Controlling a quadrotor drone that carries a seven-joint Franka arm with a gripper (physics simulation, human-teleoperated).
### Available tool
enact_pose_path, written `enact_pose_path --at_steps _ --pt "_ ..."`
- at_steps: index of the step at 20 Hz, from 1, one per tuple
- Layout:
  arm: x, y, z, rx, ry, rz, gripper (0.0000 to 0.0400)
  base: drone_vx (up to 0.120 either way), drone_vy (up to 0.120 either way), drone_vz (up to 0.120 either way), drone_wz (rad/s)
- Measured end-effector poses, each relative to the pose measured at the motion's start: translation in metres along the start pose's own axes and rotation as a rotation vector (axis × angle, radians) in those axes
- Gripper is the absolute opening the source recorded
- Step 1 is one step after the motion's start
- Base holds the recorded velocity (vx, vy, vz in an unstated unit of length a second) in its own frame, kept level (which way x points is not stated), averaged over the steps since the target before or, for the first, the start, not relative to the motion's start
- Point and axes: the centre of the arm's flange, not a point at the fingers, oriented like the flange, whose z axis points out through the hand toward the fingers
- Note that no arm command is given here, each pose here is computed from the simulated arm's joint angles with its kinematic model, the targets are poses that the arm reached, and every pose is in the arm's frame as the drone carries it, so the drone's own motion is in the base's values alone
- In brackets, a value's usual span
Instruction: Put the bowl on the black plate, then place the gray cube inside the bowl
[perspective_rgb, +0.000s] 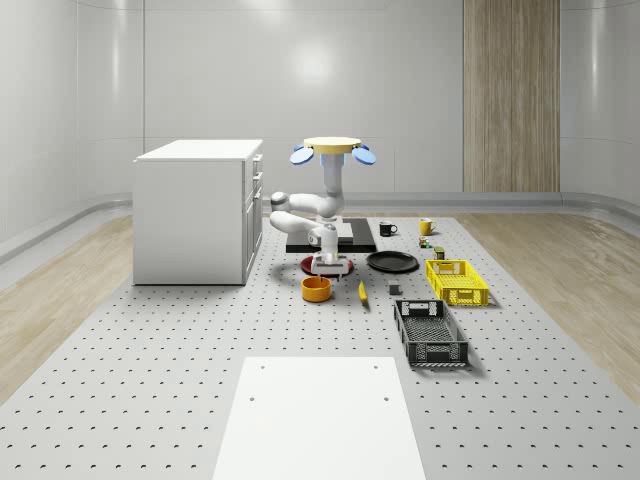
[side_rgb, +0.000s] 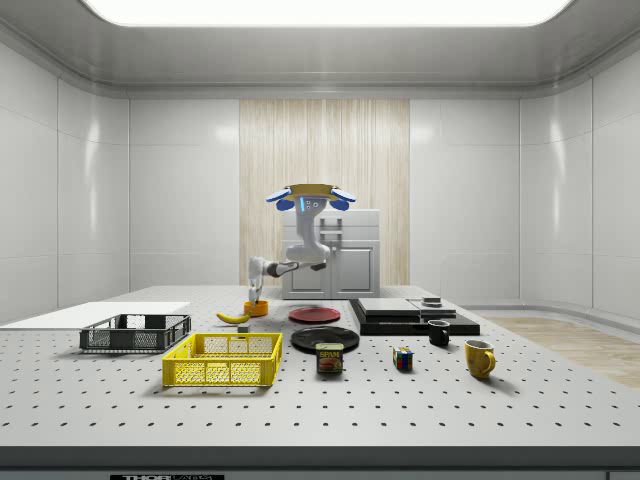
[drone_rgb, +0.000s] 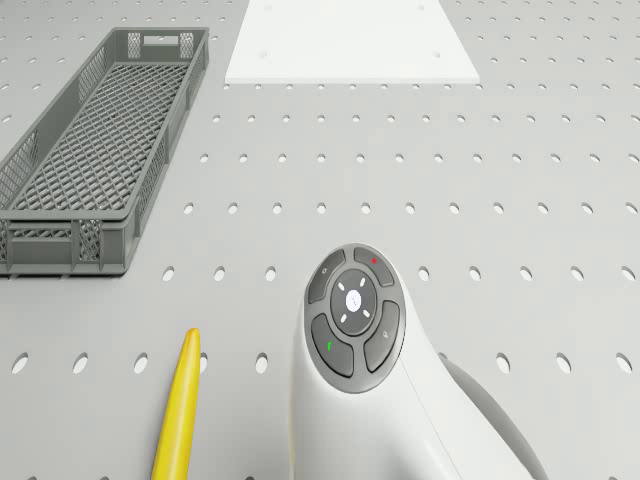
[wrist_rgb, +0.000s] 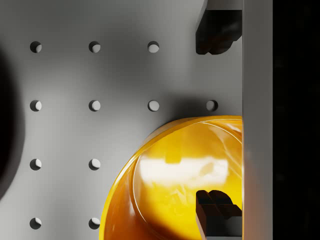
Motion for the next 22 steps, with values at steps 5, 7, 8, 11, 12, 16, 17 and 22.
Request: enact_pose_path --at_steps 5,7,8,11,12,16,17,22 --pt "0.001 0.0 0.006 0.0 0.0 0.0 0.04 0.0 0.0 0.0 0.0" --pt "0.003 -0.003 0.008 0.0 0.0 0.0 0.04 0.0 0.0 0.0 0.0" --pt "0.005 -0.005 0.008 0.0 0.0 0.0 0.04 0.0 0.0 0.0 0.0" --pt "0.008 -0.008 0.01 0.0 0.0 0.0 0.04 0.0 0.0 0.0 0.0" --pt "0.009 -0.009 0.01 0.0 0.0 0.0 0.04 0.0 0.0 0.0 0.0" --pt "0.009 -0.012 0.01 0.0 0.0 0.0 0.04 0.0 0.0 0.0 0.0" --pt "0.009 -0.012 0.011 0.0 0.0 0.0 0.04 0.0 0.0 0.0 0.0" --pt "0.01 -0.012 0.011 0.0 0.0 0.0 0.04 0.0 0.0 0.0 0.0"
